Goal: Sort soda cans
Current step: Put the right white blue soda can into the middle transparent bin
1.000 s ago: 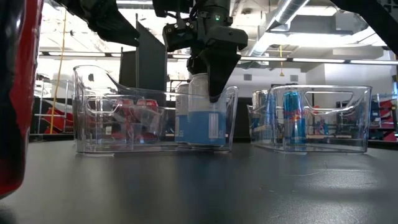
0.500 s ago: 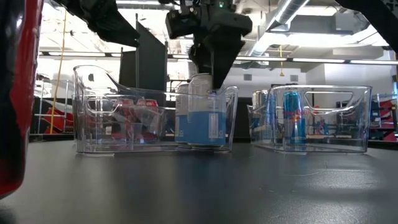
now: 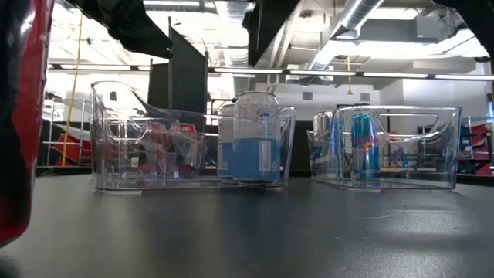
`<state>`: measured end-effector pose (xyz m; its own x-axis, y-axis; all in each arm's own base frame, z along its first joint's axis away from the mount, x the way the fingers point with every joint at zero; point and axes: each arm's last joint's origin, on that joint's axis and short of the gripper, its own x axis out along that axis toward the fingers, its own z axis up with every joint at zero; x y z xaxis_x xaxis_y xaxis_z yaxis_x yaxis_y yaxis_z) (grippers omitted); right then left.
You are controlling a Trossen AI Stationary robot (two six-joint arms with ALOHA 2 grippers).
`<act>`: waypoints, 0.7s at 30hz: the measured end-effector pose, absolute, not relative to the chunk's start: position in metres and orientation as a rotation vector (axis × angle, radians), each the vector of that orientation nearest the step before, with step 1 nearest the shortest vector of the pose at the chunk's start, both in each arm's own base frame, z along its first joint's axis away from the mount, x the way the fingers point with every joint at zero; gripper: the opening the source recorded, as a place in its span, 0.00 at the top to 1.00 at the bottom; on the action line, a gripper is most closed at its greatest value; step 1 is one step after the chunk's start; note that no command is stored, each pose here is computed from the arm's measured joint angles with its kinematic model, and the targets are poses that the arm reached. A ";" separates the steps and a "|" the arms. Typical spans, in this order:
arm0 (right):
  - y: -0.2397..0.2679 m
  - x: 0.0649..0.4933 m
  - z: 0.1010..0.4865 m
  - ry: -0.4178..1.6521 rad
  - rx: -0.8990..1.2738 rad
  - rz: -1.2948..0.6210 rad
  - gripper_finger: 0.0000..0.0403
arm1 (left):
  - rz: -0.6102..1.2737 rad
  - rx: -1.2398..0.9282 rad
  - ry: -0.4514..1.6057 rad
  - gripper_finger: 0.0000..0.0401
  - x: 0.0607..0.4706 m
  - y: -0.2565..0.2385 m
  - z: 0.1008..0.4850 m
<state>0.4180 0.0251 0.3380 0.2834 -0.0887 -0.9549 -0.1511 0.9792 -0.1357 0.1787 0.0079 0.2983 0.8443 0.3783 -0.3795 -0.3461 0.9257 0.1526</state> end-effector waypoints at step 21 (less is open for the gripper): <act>0.107 0.270 0.450 0.876 -0.059 -0.370 0.07 | 0.302 0.069 0.400 0.16 0.182 -0.007 0.298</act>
